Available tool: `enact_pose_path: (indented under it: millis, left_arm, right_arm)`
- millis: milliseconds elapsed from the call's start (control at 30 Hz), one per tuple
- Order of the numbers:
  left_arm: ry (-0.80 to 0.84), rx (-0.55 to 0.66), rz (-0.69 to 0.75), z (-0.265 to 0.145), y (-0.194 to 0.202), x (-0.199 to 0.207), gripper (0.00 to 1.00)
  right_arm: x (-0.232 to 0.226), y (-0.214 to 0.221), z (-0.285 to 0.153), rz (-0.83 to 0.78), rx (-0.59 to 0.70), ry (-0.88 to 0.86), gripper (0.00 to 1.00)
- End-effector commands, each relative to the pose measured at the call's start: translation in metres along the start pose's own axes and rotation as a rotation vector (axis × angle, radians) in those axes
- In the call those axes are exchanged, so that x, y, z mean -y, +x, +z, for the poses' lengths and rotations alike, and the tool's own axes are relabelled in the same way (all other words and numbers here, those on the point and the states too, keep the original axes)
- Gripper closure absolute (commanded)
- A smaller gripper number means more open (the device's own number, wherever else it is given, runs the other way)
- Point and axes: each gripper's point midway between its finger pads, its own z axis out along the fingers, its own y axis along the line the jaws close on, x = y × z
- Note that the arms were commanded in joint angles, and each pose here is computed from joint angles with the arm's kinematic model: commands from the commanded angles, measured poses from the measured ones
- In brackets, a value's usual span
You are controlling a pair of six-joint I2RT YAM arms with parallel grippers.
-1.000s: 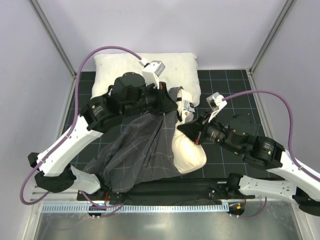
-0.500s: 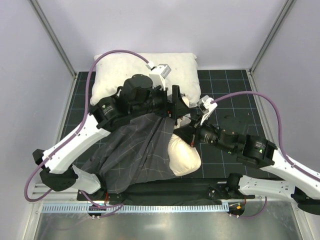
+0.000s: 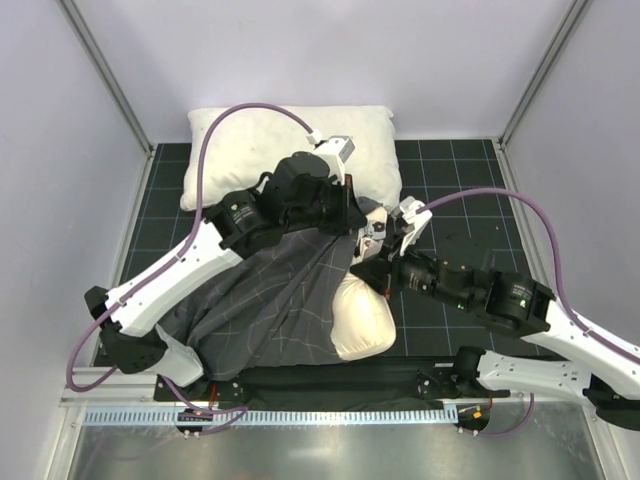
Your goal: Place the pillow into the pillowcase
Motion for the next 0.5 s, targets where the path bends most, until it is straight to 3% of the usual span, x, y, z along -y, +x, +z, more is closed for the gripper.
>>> enact_pose_path:
  millis: [0,33,67,200,367,467]
  left_arm:
    - [0.016,0.120,0.028,-0.020,-0.030,0.005,1.00]
    - [0.005,0.127,0.038,-0.026,-0.032,0.003,1.00]
    - [-0.003,0.136,0.046,-0.031,-0.035,0.002,1.00]
    - [0.001,0.170,0.067,-0.064,-0.042,0.001,1.00]
    - [0.052,0.199,0.078,-0.107,-0.044,0.006,1.00]
    - [0.103,0.211,0.083,-0.128,-0.044,0.014,1.00]
  right_arm:
    - [-0.025,-0.036,-0.027,0.040,0.161,-0.127,0.75]
    - [-0.017,-0.035,-0.031,0.056,0.174,-0.090,0.66]
    - [0.000,-0.033,-0.033,0.096,0.199,-0.006,0.48]
    - [0.049,-0.023,-0.066,0.185,0.299,0.187,0.25]
    - [0.088,-0.006,-0.105,0.250,0.383,0.306,0.18]
    - [0.105,0.011,-0.104,0.235,0.328,0.410,0.15]
